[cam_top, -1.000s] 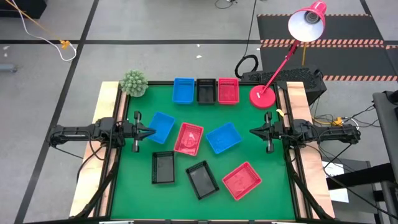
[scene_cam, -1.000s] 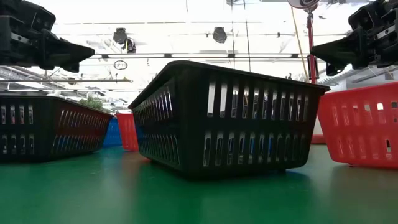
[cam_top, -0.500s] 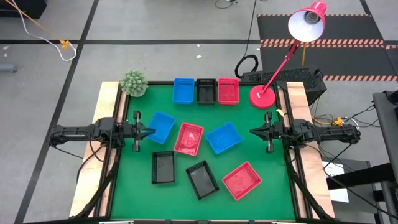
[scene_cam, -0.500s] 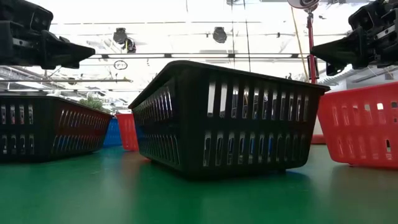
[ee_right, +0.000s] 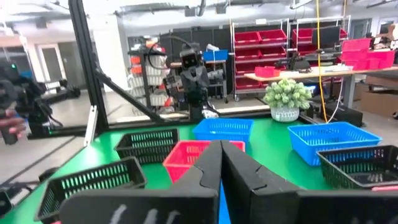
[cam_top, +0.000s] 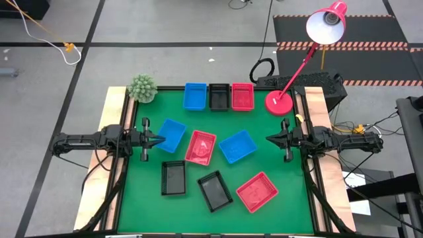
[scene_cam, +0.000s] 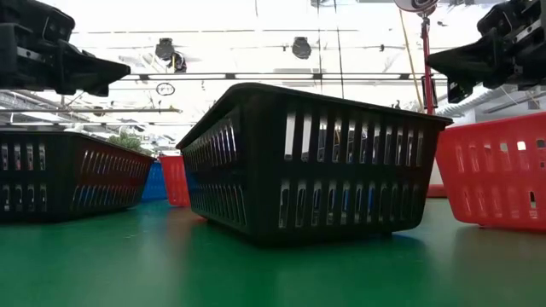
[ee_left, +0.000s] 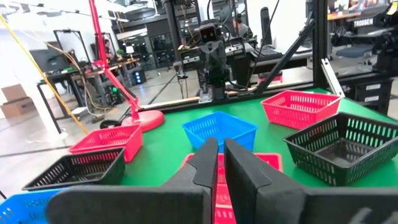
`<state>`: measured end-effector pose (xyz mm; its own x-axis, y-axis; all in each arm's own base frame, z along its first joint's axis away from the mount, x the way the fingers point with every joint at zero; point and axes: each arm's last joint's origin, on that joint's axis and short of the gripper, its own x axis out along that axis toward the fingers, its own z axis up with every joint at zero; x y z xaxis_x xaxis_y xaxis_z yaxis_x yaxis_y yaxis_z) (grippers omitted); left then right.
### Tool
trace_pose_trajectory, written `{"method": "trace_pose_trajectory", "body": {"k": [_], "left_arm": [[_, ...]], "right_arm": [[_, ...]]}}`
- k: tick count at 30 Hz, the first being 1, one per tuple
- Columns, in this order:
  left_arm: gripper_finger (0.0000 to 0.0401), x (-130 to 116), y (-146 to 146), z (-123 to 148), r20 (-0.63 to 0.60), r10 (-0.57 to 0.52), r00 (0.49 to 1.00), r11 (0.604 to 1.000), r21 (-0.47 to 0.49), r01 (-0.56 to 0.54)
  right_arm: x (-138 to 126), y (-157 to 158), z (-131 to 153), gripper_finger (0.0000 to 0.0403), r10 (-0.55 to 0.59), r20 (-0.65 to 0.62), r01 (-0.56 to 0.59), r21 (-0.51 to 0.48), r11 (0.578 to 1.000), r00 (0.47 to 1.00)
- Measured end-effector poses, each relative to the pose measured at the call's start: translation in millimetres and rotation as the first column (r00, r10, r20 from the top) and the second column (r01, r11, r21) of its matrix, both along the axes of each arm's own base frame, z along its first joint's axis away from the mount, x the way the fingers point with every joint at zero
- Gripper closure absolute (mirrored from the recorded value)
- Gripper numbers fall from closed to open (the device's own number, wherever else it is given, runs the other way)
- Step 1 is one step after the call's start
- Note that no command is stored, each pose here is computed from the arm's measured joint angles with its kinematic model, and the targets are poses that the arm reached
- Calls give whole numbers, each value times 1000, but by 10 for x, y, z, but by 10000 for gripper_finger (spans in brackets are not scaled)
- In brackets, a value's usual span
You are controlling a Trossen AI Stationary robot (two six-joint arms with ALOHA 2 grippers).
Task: Stack baskets by color
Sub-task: Stack the bottom red basket on the top red basket
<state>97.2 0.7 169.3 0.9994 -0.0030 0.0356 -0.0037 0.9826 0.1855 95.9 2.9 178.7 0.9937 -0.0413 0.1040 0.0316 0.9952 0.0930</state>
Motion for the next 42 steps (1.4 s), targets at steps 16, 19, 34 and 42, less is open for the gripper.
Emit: {"method": "trace_pose_trajectory", "body": {"k": [16,19,34,42], "left_arm": [[370,0,0,1,1,-5,1000,993,-120,5],[370,0,0,1,1,-5,1000,993,-120,5],[370,0,0,-4,-4,-6,1000,991,-133,5],[370,0,-1,-1,-2,-11,1000,969,-246,11]], "right_arm": [[-10,30,958,403,114,-42,-110,85,990,993],[13,31,1307,403,115,-69,-108,92,990,991],[285,47,2733,403,106,-296,-92,61,994,949],[410,55,2724,403,103,-370,-91,48,995,923]]}}
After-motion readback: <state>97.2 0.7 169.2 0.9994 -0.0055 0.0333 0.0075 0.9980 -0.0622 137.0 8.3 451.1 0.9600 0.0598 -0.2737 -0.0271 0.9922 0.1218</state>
